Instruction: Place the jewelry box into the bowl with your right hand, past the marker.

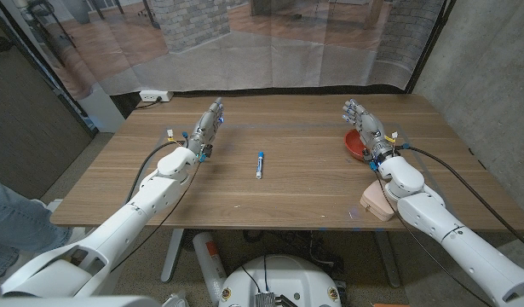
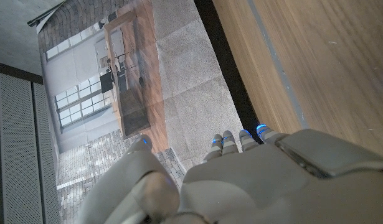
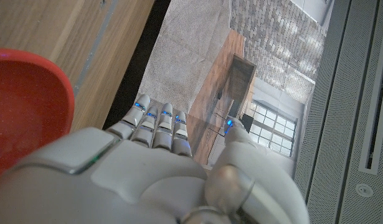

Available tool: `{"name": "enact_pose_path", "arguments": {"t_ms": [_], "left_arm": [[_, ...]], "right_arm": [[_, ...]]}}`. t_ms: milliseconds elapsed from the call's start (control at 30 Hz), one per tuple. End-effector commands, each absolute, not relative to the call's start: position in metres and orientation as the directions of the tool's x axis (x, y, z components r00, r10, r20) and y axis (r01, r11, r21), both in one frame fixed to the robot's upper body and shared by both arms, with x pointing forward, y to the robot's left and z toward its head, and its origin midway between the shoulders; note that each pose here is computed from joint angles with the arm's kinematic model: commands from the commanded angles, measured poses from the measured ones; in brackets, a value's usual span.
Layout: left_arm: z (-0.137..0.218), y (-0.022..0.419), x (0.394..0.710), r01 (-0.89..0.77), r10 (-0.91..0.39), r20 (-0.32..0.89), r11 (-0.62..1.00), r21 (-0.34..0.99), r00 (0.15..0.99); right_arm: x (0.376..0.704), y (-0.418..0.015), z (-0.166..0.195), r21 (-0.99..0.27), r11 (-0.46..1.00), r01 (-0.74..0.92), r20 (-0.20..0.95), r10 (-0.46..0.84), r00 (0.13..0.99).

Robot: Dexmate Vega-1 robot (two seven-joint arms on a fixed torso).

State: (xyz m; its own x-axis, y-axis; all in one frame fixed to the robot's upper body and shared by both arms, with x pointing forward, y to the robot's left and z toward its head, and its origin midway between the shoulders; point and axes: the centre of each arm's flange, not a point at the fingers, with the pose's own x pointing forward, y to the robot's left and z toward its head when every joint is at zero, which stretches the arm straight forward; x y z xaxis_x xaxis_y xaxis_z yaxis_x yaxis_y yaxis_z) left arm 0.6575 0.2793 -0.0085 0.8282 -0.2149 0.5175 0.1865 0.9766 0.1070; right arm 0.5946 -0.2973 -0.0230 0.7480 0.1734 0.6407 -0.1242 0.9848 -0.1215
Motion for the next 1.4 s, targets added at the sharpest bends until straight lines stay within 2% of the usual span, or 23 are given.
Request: {"name": "enact_pose_path", "arguments": {"t_ms": [33, 1400], "left_arm": [[-0.01, 0.277, 0.661, 0.197, -0.223, 0.516, 0.975, 0.106, 0.827], [-0.006, 0.27, 0.655, 0.187, -0.227, 0.507, 0.974, 0.13, 0.832]], "right_arm": [[0.582, -0.303, -0.025, -0.133, 0.985, -0.106, 0.648, 0.168, 0.743], [0.548, -0.343, -0.04, -0.194, 0.981, -0.015, 0.641, 0.138, 0.755]]}}
